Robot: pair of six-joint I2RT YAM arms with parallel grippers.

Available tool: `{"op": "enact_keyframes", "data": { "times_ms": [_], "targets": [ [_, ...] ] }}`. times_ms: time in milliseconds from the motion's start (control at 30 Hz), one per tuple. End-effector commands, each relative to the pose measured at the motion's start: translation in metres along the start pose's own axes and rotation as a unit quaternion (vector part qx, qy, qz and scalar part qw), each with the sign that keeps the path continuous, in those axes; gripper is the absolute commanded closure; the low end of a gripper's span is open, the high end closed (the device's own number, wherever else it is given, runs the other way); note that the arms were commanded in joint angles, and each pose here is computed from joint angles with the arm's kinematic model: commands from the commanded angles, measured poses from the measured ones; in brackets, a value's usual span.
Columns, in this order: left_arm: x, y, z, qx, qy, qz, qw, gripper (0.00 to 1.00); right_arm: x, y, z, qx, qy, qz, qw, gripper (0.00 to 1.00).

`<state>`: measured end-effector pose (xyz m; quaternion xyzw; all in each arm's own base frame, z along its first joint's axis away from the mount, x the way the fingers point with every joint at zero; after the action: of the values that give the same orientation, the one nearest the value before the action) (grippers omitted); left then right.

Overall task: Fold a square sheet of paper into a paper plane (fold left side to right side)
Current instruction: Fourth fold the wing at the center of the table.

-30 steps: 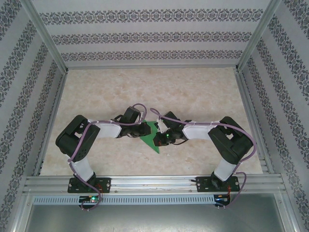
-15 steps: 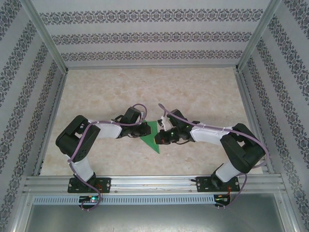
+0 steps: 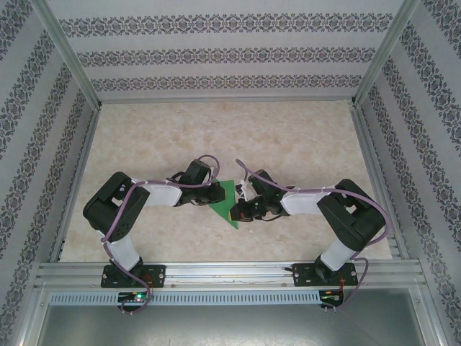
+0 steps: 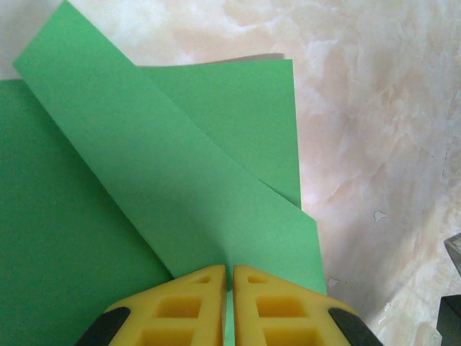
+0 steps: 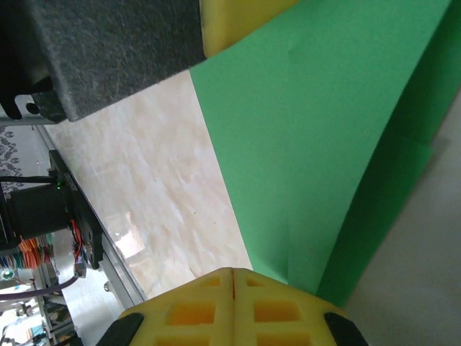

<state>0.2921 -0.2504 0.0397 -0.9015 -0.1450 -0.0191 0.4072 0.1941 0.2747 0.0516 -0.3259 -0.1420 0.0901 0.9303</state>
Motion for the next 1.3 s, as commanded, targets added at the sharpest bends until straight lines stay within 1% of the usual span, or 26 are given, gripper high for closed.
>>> {"op": "enact_keyframes", "data": {
  "times_ms": [0,167,500,667,967,1267],
  "targets": [
    [-0.021,0.011,0.047,0.095,-0.023,0.023,0.995,0.88,0.003,0.006,-0.002,-0.012,-0.005,0.004,1.000,1.00],
    [-0.020,0.011,0.047,0.097,-0.023,0.021,0.995,0.88,-0.005,0.009,-0.012,-0.027,0.008,0.018,0.999,1.00],
    [-0.020,0.012,0.051,0.102,-0.025,0.019,0.994,0.88,-0.019,0.012,-0.015,-0.030,0.018,0.037,0.999,1.00],
    [-0.021,0.013,0.053,0.106,-0.027,0.019,0.994,0.88,-0.027,0.011,-0.023,-0.049,0.029,0.046,0.997,1.00],
    [-0.020,0.013,0.058,0.114,-0.032,0.012,0.993,0.89,-0.056,0.012,-0.027,-0.068,0.039,0.081,0.994,1.00],
    [-0.020,0.012,0.060,0.119,-0.034,0.010,0.992,0.89,-0.081,0.008,-0.030,-0.075,0.047,0.100,0.991,1.00]
  ]
}}
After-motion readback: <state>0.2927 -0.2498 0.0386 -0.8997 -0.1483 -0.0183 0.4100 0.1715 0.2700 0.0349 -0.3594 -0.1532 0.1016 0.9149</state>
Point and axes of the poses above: each hand's point on the last joint's axis, 136 mm out from that joint toward the fingers, its own y axis out along the fingers, its own z axis along the line the jaws close on, x = y × z, the point moved 3 cm from there along -y, back along the fingers, and after that the axes turned 9 degrees about -y, right-handed, at the moved point
